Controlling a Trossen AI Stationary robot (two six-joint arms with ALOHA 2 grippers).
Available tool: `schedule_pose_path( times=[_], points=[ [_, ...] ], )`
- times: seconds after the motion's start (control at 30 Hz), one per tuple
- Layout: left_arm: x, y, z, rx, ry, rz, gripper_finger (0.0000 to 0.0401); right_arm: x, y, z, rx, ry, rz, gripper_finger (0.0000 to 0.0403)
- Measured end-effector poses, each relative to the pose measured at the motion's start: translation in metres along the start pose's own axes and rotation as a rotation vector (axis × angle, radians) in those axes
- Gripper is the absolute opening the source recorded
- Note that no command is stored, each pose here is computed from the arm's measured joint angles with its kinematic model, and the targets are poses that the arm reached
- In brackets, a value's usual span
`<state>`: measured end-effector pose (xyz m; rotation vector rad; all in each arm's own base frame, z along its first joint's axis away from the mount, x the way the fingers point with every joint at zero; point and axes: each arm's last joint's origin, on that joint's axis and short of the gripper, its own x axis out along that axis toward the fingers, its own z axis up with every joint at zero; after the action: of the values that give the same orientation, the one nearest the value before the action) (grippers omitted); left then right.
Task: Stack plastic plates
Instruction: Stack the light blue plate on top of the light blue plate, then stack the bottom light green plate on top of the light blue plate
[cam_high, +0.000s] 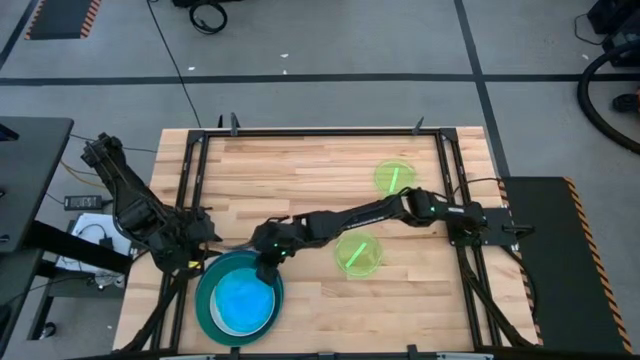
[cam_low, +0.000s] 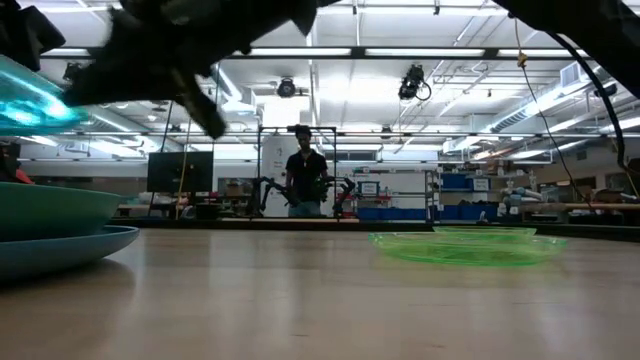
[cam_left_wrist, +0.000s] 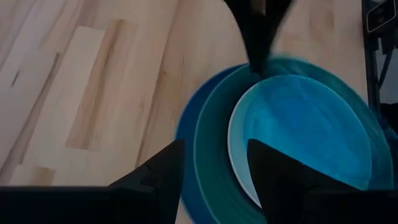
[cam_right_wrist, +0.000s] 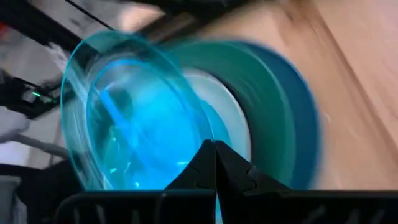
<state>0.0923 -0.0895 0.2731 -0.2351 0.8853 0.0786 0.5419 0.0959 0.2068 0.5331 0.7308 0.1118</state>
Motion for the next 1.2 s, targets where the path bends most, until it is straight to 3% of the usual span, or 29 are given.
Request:
schedule_pose_path(
  times=[0.3, 0.63, 1.0, 1.2],
  points=[
    [0.000, 0.000, 0.000, -0.009, -0.003, 0.003, 0.0181, 0.019, 0.010, -0.010, -0.138, -0.054, 0.073, 0.0003],
    [0.000, -0.001, 0.001, -0.014, -0.019, 0.005, 0.0181, 0.040, -0.008, -0.030, -0.116, 0.047, 0.030, 0.0006],
    [0.000, -0.001, 0.001, -0.013, -0.019, 0.005, 0.0181, 0.038, -0.009, -0.029, -0.122, 0.047, 0.029, 0.0060],
    [0.000, -0.001, 0.001, -0.013, -0.019, 0.005, 0.0181, 0.021, -0.010, -0.015, -0.088, 0.081, 0.067, 0.0074]
  ],
)
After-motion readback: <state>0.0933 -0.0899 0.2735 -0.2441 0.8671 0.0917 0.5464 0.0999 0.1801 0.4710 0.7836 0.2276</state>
